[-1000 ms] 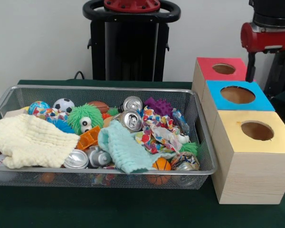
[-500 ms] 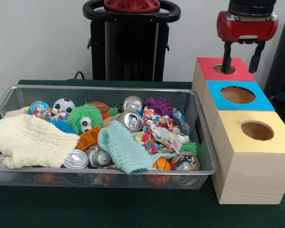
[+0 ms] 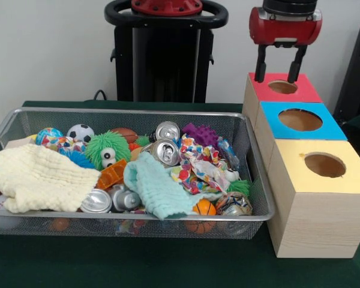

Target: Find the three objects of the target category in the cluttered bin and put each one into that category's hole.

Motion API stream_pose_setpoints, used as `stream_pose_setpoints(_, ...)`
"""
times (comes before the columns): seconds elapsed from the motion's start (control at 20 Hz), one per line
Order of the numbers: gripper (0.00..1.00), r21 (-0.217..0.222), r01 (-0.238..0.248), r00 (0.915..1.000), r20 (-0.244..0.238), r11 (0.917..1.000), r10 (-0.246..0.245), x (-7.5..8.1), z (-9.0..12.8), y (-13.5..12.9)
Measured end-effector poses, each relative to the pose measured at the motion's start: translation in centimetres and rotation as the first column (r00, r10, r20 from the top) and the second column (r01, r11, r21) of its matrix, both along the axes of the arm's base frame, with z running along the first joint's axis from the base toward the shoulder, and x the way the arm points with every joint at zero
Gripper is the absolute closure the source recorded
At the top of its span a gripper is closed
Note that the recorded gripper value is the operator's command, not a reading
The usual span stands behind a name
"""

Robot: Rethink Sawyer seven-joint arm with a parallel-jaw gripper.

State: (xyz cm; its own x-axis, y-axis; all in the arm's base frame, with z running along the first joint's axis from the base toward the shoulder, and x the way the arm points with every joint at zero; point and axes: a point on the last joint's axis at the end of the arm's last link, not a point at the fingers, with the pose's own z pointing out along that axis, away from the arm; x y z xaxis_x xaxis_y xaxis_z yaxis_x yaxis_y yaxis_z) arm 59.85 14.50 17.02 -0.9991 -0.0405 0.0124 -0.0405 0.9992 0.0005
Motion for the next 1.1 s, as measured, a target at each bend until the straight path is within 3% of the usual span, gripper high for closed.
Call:
stream_pose_setpoints(0.6,0.00,0.001,0.011,0.9985,-0.053,0.9999,-0.011,-2.4,-1.1,-0.6)
stream_pose_setpoints(1.1,0.00,0.003,0.008,0.9980,-0.063,1.0000,-0.008,-2.5,-1.7,-0.4)
